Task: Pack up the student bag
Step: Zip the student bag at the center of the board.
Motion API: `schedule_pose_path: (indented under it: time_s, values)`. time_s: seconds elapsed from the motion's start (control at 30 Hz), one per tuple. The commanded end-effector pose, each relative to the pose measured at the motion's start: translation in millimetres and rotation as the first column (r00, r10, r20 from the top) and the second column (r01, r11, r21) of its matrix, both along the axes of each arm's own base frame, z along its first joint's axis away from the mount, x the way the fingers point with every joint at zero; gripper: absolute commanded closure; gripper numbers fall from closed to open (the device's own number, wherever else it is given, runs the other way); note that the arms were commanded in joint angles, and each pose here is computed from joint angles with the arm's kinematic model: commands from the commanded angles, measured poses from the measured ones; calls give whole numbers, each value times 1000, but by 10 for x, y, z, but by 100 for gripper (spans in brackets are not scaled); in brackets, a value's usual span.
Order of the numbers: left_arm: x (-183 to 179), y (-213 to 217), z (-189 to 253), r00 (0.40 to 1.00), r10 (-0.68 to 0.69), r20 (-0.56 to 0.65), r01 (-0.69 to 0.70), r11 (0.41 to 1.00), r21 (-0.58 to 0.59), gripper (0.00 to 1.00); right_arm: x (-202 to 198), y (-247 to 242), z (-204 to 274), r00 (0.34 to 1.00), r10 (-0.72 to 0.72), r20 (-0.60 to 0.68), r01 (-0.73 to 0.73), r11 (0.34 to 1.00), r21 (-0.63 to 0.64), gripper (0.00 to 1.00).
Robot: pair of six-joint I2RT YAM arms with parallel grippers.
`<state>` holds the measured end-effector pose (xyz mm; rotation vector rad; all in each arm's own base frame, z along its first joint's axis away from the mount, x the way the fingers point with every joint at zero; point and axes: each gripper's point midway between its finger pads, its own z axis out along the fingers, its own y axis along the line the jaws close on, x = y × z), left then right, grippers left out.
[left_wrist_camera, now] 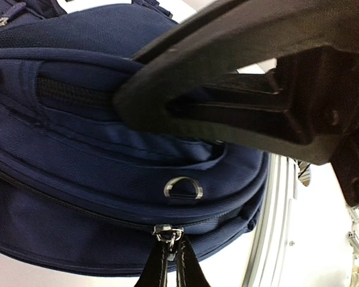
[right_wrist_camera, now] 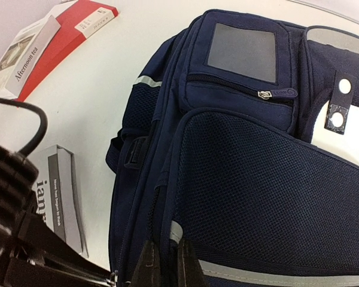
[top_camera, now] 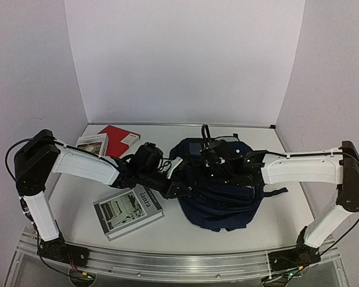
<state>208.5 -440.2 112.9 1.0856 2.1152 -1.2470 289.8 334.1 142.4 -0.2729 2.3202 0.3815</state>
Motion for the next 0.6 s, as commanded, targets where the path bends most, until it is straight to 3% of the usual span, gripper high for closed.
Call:
schedule_pose_path:
  time_s: [0.0, 0.33, 0.57]
  values:
    - [-317, -120, 415, 988, -137, -74, 128, 986, -111, 100, 424, 146, 406, 979, -151, 139, 126, 976, 175, 100]
    - [-417, -269, 743, 961, -194, -196, 137, 953, -272, 100, 640, 497, 286, 974, -174, 148, 128, 952, 278, 100]
    - [-333, -420, 597, 953, -110, -281, 37, 967, -253, 100, 793, 645, 263, 964, -202, 175, 141, 941, 307, 100]
